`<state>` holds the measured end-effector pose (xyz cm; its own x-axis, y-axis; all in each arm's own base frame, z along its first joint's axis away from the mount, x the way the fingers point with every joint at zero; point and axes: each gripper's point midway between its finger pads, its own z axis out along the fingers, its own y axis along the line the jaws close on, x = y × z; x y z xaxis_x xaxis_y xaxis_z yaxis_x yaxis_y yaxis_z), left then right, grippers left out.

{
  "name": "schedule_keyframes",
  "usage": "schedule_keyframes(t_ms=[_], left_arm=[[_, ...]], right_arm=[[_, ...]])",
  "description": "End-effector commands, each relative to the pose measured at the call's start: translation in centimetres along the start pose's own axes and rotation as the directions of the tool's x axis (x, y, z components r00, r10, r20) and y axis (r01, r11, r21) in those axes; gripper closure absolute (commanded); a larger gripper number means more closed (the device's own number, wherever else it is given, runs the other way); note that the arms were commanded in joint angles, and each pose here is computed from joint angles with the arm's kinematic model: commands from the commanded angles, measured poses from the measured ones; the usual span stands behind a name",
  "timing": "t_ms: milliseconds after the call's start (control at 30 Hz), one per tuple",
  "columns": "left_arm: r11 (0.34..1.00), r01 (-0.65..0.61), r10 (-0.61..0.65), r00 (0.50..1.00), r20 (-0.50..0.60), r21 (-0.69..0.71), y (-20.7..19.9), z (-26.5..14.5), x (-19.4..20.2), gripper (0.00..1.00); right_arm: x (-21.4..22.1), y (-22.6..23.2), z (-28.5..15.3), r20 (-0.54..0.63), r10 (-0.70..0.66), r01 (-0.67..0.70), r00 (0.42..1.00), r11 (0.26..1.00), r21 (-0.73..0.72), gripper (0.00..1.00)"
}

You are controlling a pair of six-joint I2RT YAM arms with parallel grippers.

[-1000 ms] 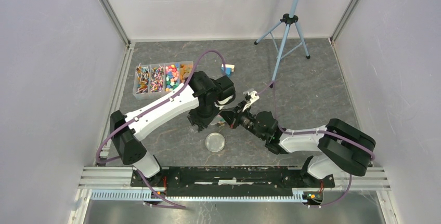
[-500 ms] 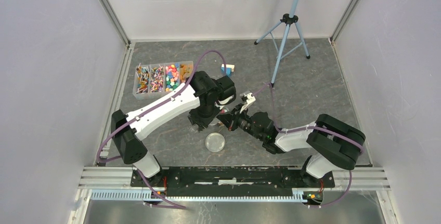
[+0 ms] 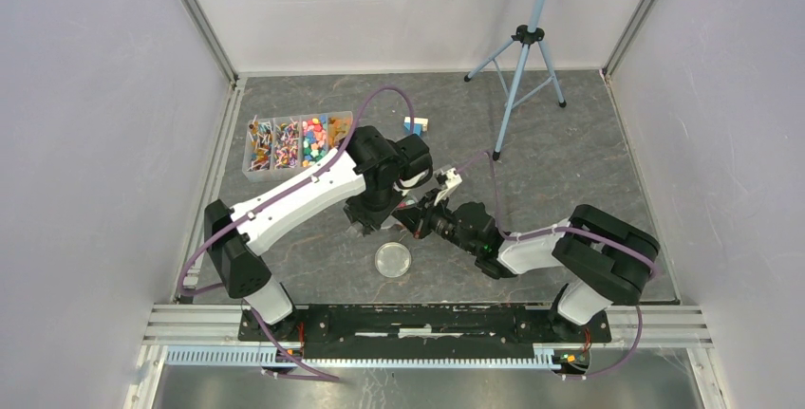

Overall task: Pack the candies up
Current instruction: Place the fake candies in the packing bottle, then place the spatula at the center of the board.

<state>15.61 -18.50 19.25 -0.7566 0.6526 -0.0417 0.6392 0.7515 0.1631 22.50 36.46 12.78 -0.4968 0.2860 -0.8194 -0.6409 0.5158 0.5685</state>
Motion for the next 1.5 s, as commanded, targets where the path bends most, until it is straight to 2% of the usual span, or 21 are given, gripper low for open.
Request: schedule_keyframes(t_ms=[0,300,433,600,733,833,933,1033,1100,1167,1267,1367,1467], left_arm=[[0.997,0.065,-0.064,0.998,0.029,-0.036,0.8,-1.7,0.2,0.98],[0.997,0.07,-0.067,0.996,0.059,-0.035,1.0,-2.2,0.2,0.98],[0.993,0.094,-0.089,0.993,0.08,-0.064,1.8,-2.5,1.0,0.98],[0.978,0.151,-0.133,0.982,0.132,-0.142,3.6,-2.8,1.6,0.98],[0.968,0.185,-0.141,0.96,0.241,-0.171,4.7,-3.4,0.3,0.98],[0.956,0.235,-0.16,0.919,0.359,-0.176,5.6,-4.2,-1.5,0.98],[0.929,0.334,-0.222,0.847,0.482,-0.16,6.9,-4.8,-3.4,0.98],[0.894,0.439,-0.318,0.764,0.561,-0.092,8.0,-4.6,-5.5,0.98],[0.838,0.541,-0.392,0.688,0.611,-0.07,9.2,-4.1,-6.8,0.98],[0.807,0.589,-0.441,0.638,0.631,-0.032,9.5,-3.3,-8.3,0.98],[0.791,0.611,-0.432,0.589,0.683,-0.028,9.9,-2.2,-11.1,0.98],[0.772,0.636,-0.434,0.549,0.715,-0.02,10.9,-0.7,-13.6,0.98],[0.749,0.662,-0.49,0.518,0.701,0.034,11.1,1.4,-16.2,0.98]], right_arm=[[-0.2,1.4,0.5,0.001,0.011,-0.011,1.0,0.999,-0.048,1.0],[-1.7,1.7,0.3,0.034,-0.016,0.017,0.999,0.999,-0.041,1.0],[-4.3,1.8,-0.6,0.088,-0.03,0.034,0.996,0.999,-0.041,1.0],[-8.6,1.5,-3.2,0.171,-0.017,0.026,0.985,0.998,-0.055,0.88],[-10.5,0.6,-5.6,0.217,-0.052,0.053,0.975,0.999,0.001,0.68],[-11.8,0.1,-7.8,0.27,-0.081,0.072,0.96,0.996,0.044,0.5],[-13.3,-0.1,-9.9,0.315,-0.148,0.122,0.938,0.988,0.1,0.31],[-15.0,-0.2,-12.0,0.344,-0.22,0.172,0.913,0.971,0.163,0.14],[-15.6,-0.4,-13.3,0.352,-0.259,0.196,0.9,0.959,0.205,0.04],[-16.1,-0.5,-14.5,0.361,-0.286,0.214,0.888,0.95,0.227,0.02],[-16.5,-0.6,-16.1,0.36,-0.32,0.235,0.876,0.936,0.261,0.02],[-16.8,-0.6,-17.4,0.355,-0.334,0.241,0.873,0.929,0.281,0.02],[-17.0,-0.6,-18.4,0.355,-0.339,0.238,0.871,0.924,0.298,0.02]])
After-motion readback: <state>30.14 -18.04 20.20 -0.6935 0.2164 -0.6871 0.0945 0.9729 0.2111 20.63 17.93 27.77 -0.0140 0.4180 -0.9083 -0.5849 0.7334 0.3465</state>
